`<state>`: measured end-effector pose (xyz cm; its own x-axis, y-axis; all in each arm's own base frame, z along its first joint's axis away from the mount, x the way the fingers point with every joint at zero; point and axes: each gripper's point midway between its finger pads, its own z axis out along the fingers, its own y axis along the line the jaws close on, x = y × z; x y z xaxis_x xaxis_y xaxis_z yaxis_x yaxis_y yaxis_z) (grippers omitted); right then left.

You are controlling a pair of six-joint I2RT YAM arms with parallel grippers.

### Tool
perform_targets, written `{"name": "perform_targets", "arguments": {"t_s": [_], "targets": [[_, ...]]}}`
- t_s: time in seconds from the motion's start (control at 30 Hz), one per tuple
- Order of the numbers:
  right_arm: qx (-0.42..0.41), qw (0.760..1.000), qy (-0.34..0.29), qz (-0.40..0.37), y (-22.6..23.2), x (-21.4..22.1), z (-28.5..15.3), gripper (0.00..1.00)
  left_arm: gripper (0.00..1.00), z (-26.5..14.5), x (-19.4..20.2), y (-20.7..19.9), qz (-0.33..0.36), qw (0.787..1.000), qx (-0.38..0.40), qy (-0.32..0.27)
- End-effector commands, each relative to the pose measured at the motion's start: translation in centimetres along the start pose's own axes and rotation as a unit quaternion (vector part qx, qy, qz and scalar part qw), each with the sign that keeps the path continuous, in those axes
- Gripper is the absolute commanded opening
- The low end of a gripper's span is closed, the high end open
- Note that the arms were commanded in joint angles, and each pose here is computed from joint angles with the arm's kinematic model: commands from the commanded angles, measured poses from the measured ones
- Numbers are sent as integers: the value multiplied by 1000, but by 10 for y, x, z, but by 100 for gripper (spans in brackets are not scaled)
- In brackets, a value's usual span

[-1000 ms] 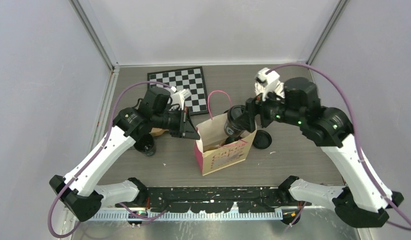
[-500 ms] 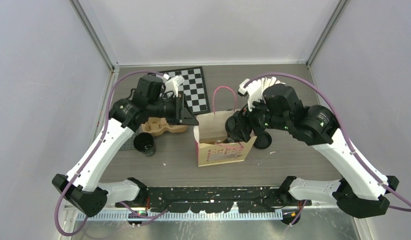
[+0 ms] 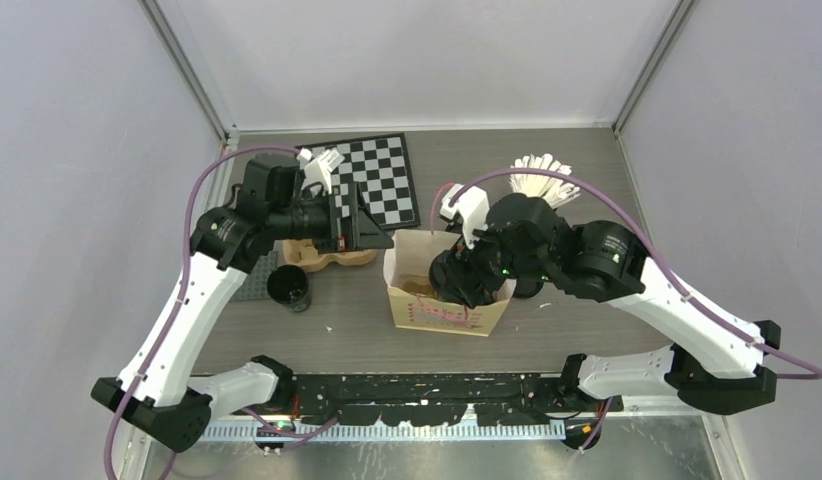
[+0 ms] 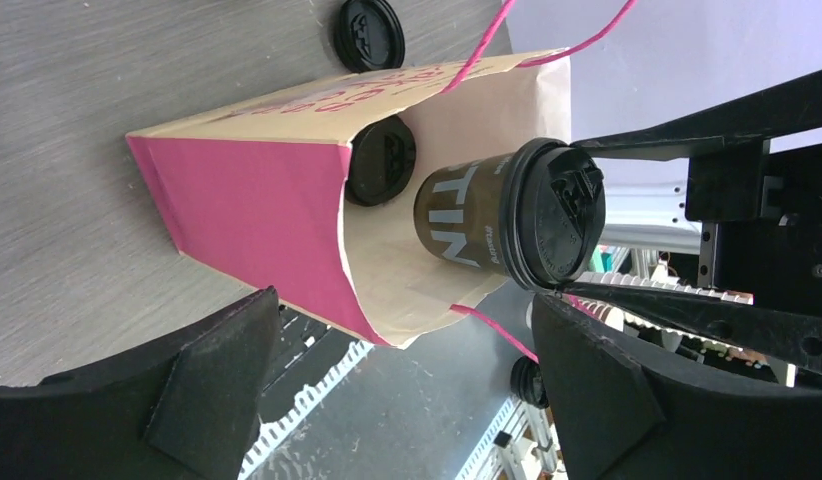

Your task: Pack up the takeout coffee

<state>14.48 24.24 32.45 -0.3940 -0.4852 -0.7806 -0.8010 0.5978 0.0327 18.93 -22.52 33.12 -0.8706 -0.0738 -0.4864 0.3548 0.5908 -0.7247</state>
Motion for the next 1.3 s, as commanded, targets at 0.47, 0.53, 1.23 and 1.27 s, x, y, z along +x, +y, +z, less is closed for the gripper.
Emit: {"name": "perform_targets", "arguments": {"t_s": [0.47,0.53,1.23,1.27], "targets": [[-13,989,-62,-135,22,-21,24,60,30,29,15,9,-30,997,62,36],[-12,987,-66,-146,23,-22,25,60,22,32,16,10,-19,997,68,39],[-32,979,-73,-186,35,-32,30,60,0,29,7,0,110,987,112,28],[-29,979,-69,-189,34,-30,31,60,0,28,7,-3,125,984,124,24]]}}
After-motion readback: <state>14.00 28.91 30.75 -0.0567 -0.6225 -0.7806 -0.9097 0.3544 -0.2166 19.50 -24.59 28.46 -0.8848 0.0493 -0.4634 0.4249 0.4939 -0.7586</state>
